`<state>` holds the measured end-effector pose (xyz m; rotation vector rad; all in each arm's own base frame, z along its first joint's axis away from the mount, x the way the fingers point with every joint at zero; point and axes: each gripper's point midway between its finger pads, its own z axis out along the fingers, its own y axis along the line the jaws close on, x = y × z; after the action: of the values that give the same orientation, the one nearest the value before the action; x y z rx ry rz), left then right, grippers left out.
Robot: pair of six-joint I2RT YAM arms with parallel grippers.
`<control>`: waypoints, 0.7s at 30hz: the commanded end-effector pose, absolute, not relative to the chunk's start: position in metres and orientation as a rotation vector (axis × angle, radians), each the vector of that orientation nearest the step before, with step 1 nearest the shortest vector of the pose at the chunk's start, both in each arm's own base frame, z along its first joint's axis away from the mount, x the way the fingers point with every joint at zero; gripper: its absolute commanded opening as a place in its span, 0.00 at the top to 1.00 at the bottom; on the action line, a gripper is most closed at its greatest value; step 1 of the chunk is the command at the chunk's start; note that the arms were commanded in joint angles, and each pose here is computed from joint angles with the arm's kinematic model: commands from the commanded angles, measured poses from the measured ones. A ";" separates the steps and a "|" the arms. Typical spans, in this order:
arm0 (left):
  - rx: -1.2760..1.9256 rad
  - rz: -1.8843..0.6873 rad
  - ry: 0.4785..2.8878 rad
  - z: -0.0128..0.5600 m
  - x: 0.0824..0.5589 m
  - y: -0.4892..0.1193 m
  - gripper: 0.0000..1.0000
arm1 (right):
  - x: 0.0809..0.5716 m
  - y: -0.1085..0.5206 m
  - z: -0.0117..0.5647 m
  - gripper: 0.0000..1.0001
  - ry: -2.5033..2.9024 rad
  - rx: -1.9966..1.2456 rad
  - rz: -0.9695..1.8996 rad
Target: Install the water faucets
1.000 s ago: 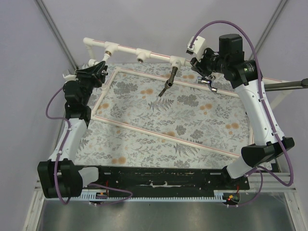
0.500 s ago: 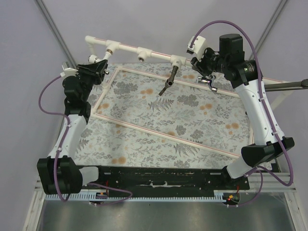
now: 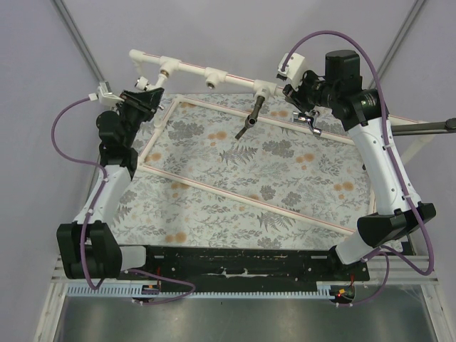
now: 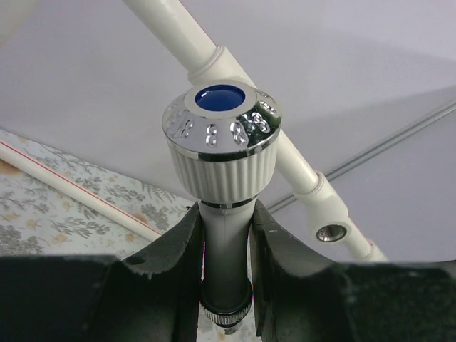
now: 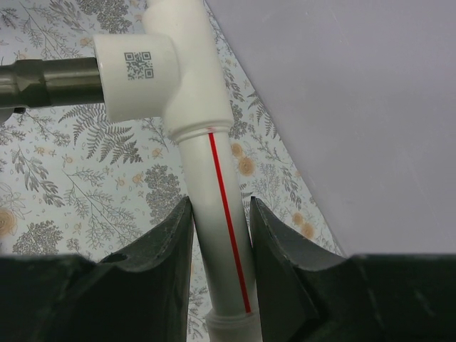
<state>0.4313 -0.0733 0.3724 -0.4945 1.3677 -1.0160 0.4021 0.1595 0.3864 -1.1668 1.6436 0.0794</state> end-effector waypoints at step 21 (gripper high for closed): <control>-0.101 -0.694 1.619 0.371 0.449 -0.079 0.98 | 0.367 0.165 0.358 1.00 1.758 -1.216 0.204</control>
<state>0.4446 -0.0825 0.3475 -0.1049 1.6047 -0.7161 0.4037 0.1587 0.3872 -1.1713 1.6283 0.0666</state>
